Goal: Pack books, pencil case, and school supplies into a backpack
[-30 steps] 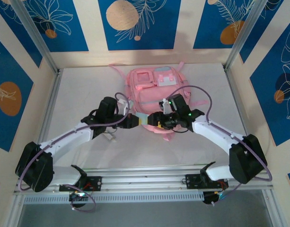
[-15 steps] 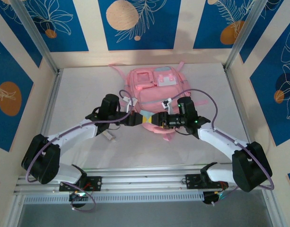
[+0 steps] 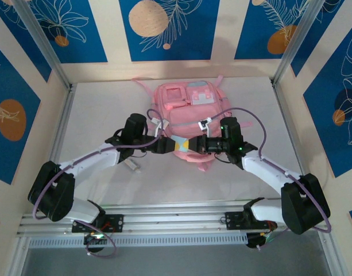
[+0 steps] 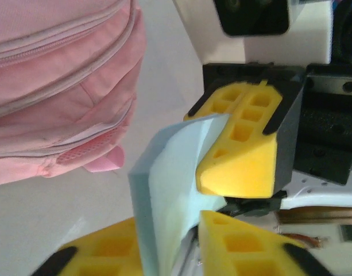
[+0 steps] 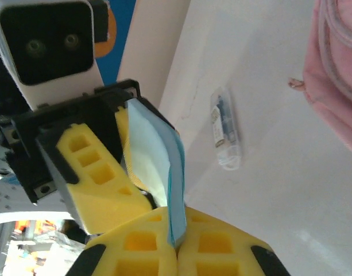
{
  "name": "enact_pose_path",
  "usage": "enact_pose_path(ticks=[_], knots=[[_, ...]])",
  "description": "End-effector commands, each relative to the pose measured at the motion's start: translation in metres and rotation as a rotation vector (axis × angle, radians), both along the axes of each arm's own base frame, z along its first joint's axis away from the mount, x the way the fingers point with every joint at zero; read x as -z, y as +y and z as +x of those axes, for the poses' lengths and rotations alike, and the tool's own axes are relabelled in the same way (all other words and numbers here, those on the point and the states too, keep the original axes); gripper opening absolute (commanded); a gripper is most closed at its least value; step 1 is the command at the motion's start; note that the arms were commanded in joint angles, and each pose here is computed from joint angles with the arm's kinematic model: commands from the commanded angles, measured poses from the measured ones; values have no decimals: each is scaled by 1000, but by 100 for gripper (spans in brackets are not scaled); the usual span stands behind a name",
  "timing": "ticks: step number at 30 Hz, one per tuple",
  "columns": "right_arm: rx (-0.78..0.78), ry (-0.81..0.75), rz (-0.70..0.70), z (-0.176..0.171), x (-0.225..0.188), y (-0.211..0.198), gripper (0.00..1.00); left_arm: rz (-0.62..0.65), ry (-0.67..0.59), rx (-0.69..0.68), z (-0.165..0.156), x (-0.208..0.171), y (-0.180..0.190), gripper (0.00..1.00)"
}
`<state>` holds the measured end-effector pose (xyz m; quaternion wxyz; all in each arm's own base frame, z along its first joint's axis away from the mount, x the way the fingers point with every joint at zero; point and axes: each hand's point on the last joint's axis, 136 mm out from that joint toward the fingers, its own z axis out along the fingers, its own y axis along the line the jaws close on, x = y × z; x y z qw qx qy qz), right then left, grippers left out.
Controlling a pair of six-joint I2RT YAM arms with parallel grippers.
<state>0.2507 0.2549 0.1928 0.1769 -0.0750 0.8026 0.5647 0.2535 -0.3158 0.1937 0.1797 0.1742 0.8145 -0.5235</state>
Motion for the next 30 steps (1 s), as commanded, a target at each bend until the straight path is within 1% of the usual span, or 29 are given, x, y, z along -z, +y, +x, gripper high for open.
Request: enact_pose_path(ticks=[1, 2, 4, 8, 11, 13, 17, 24, 27, 30], knots=[[73, 5, -36, 5, 2, -22, 0, 89, -67, -48, 15, -1, 8, 47], [99, 9, -51, 8, 4, -29, 0, 117, -95, -66, 20, -1, 11, 51], [190, 26, -105, 17, 9, -51, 0, 192, -171, -107, 31, -2, 17, 55], [387, 64, -188, 30, 11, -101, 0, 295, -298, -136, 51, -2, 16, 56], [517, 102, -193, 35, 11, -136, 0, 356, -371, -113, 62, 2, 5, 56], [575, 127, -185, 36, 11, -153, 0, 409, -430, -77, 68, 6, -7, 57], [617, 154, -144, 36, 9, -170, 0, 525, -534, 5, 78, 19, -26, 62], [617, 179, -123, 32, 14, -174, 0, 642, -679, 114, 97, 39, -50, 67], [613, 186, -113, 31, 15, -173, 0, 681, -702, 165, 100, 53, -58, 69], [613, 188, -111, 30, 16, -173, 0, 718, -697, 187, 104, 70, -60, 71]])
